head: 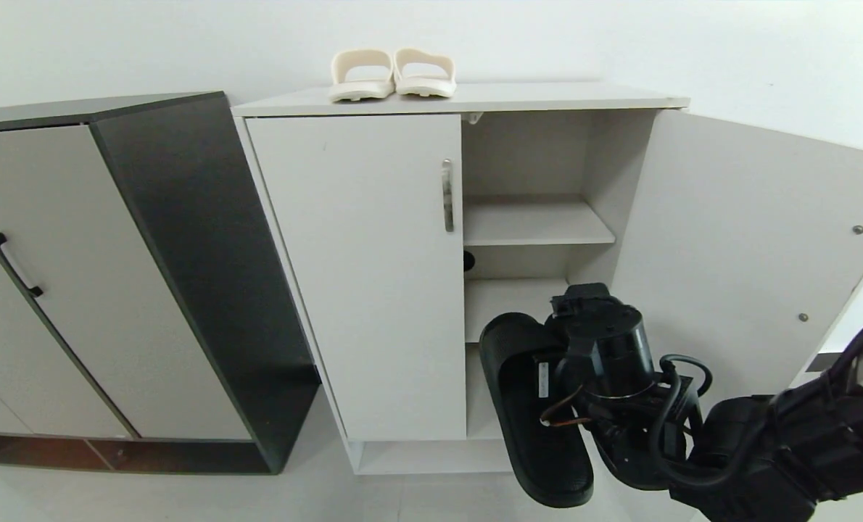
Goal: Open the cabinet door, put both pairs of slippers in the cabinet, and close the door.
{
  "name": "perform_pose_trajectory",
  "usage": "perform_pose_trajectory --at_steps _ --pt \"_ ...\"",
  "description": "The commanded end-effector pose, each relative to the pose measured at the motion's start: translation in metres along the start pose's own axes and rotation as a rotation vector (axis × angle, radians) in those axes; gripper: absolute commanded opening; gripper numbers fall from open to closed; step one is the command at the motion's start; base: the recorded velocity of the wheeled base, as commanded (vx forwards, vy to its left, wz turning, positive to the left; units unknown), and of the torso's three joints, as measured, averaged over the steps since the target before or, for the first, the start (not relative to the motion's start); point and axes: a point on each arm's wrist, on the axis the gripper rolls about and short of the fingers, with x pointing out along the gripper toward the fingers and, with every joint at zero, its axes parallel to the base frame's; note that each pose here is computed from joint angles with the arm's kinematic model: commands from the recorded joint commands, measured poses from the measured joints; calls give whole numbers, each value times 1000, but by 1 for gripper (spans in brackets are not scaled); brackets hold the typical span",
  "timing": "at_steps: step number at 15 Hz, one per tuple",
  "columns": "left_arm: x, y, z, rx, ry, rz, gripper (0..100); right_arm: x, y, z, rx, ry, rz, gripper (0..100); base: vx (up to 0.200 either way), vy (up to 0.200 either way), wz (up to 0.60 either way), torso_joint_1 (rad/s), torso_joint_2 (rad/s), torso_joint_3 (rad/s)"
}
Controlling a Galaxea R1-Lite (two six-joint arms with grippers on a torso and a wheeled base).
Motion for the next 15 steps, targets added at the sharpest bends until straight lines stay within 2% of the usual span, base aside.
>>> perform_pose_trajectory --at_steps 1,6,12,15 --pt "0 0 0 -1 3 0 0 14 8 -16 -21 22 -5 0 0 0 0 0 0 0" --pt "0 0 0 1 3 0 0 57 20 -30 -6 10 -48 0 0 0 0 0 0 0" --pt "0 0 0 -1 3 0 0 86 15 -45 -2 26 -97 0 0 0 0 0 0 0" --pt "0 0 0 -1 3 0 0 92 17 -48 1 19 -103 0 0 0 0 -1 1 -142"
